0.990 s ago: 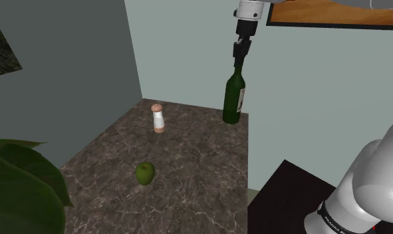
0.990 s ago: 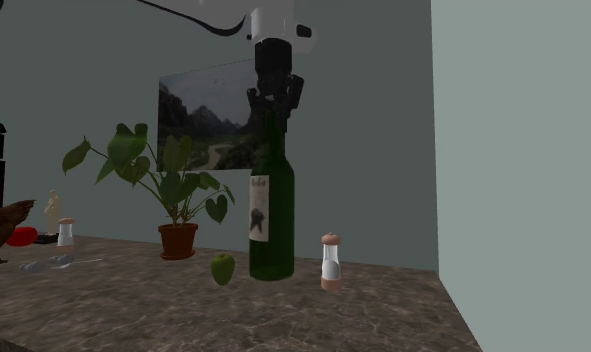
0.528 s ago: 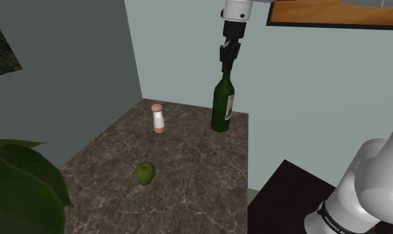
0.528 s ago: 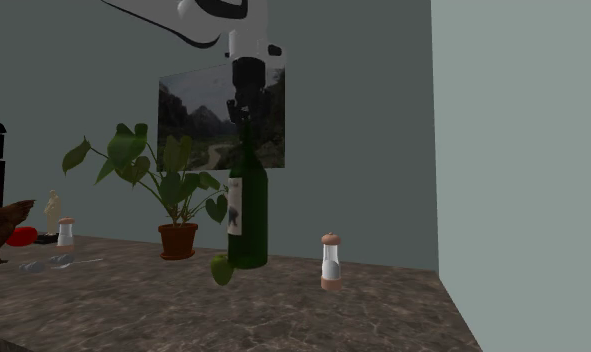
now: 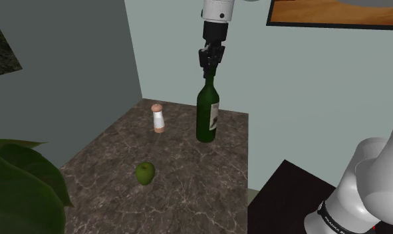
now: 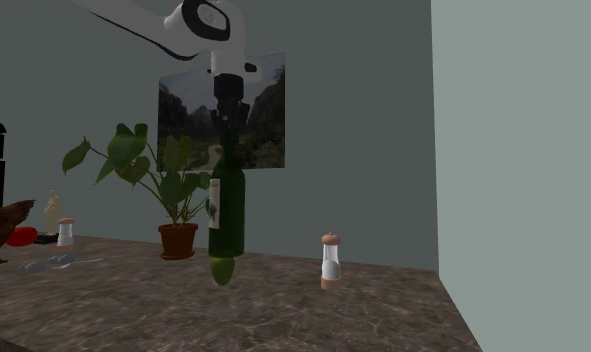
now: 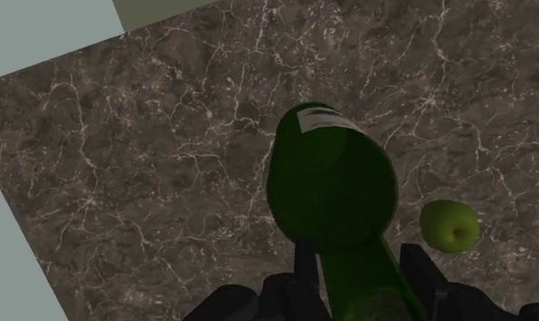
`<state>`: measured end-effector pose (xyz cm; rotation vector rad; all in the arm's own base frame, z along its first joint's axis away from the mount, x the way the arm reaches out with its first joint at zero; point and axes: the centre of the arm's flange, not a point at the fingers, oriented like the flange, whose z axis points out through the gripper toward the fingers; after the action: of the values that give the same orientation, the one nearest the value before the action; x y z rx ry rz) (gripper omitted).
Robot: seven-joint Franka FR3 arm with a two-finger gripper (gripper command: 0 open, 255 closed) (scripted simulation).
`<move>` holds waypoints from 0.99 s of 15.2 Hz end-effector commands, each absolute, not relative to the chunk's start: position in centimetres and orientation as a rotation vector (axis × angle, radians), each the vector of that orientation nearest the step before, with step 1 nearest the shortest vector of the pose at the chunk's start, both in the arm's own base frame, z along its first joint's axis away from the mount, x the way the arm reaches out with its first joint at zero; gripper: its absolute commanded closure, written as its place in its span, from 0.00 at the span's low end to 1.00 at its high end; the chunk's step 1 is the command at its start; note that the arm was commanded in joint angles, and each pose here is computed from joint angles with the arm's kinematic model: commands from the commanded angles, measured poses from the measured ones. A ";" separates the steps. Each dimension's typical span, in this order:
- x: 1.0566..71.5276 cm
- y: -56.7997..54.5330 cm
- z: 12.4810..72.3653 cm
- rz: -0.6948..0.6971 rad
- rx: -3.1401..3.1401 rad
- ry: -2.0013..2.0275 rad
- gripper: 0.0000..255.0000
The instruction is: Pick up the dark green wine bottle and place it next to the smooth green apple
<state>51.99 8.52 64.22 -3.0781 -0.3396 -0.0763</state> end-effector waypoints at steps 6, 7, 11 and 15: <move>51.3 17.7 64.2 -0.077 -3.078 -0.338 1.00; 51.2 19.1 64.2 -0.077 -3.078 -0.338 1.00; 50.9 24.3 64.3 -0.077 -3.078 -0.338 1.00; 50.6 29.6 64.3 -0.077 -3.078 -0.338 1.00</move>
<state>50.71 28.02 64.44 -3.0787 -0.3396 -0.0755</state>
